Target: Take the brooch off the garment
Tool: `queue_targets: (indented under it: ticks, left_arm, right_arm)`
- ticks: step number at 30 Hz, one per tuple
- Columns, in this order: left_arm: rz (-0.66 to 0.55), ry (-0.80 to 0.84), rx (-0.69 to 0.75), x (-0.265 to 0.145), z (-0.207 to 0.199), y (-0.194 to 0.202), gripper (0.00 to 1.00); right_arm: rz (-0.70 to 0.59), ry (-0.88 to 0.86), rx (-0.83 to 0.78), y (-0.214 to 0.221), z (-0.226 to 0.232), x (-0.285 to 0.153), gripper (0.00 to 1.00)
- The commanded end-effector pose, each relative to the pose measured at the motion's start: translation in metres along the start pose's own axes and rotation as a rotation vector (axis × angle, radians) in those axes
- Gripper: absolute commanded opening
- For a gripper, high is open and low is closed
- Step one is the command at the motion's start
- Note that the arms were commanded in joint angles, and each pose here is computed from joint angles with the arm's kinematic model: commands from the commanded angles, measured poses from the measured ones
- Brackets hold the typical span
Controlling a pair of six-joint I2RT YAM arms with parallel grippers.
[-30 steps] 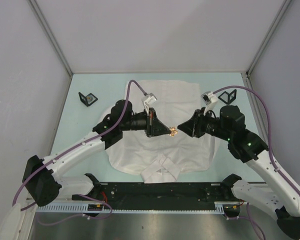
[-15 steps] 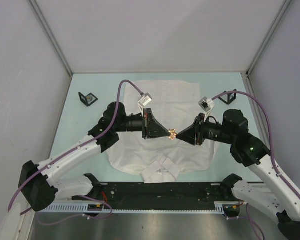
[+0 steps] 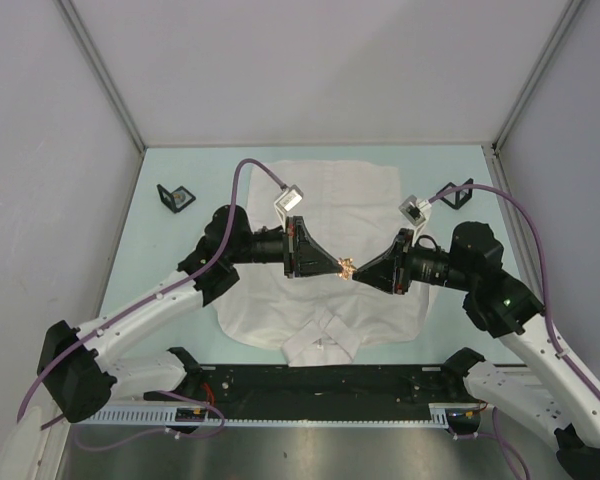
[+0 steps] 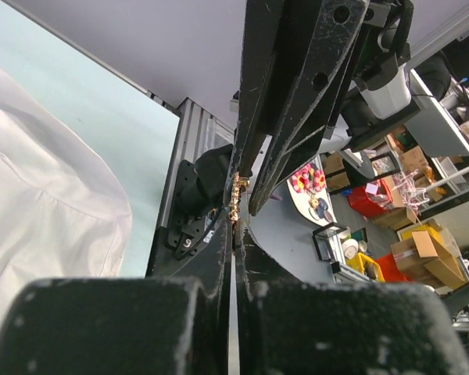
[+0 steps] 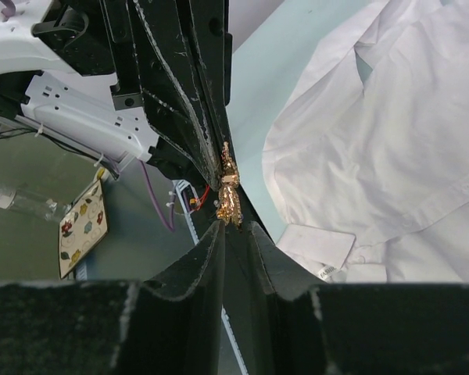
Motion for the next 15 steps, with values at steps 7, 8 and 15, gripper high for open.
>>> queue_targets:
  ticks: [7,8,15]
  left_arm:
    - [0.011,0.066,0.008,-0.0003,-0.0075,-0.0005,0.0]
    - [0.012,0.068,0.007,-0.0004,-0.0075,-0.0003,0.0]
    - [0.021,0.092,-0.005,0.0033,-0.0098,0.0016,0.0]
  right_arm:
    - [-0.065,-0.016,-0.036,-0.0115,0.0062,-0.0057,0.25]
    - [-0.065,-0.024,-0.034,-0.0116,0.0067,-0.0053,0.25]
    - [-0.065,-0.039,-0.032,-0.0128,0.0076,-0.0035,0.23]
Point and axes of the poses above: each gripper's point midway between its finger pads, its own x axis out along the fingers, its own z axis along the line the jaws close on, y = z × x, the point moved 6 cm from there along -x, back along the fingers, and after that the axes turned 9 degrees about -x, right-handed, at the moved point
